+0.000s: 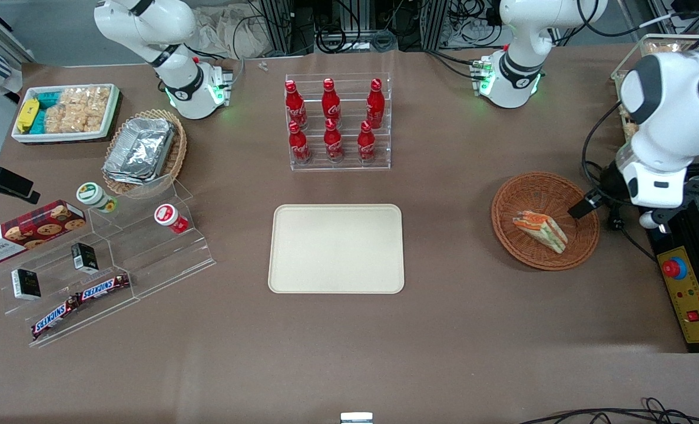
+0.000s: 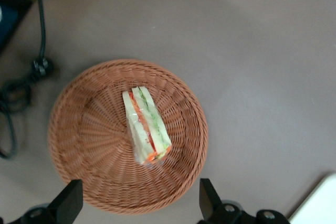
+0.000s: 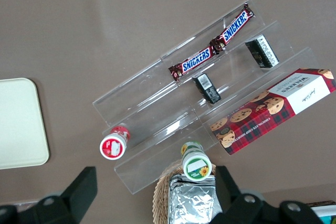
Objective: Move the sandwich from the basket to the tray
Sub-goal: 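Move the left gripper down over the wrapped sandwich in the basket, then close the left gripper on the wrapped sandwich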
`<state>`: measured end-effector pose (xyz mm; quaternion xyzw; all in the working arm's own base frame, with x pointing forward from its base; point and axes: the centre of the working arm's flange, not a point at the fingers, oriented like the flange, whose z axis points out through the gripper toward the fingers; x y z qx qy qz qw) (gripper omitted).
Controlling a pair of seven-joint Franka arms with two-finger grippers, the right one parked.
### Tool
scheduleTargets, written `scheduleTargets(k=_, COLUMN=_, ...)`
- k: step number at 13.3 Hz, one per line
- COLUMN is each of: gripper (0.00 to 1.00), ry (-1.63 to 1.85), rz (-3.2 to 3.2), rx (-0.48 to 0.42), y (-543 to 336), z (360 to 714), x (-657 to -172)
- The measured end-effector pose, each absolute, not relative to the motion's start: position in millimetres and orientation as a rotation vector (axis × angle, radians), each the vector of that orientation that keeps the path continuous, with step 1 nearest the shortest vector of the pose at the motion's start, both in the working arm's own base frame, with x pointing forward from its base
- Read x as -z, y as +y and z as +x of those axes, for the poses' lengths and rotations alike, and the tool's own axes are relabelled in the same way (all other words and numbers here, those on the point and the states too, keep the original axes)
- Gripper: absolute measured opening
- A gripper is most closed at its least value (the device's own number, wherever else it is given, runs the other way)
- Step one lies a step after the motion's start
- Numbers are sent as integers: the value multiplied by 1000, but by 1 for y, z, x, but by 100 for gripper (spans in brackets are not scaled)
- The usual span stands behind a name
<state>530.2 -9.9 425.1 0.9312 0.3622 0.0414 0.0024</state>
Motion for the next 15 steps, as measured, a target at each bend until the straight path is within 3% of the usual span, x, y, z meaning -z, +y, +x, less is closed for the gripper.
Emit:
scheduleTargets(k=5, gripper=100, ry=1640, rz=2659, rx=-116, y=-5, z=549, x=-345)
scheduleTargets(k=15, gripper=100, ry=1714, rz=2638, rx=-62, y=-7, z=543, x=-280)
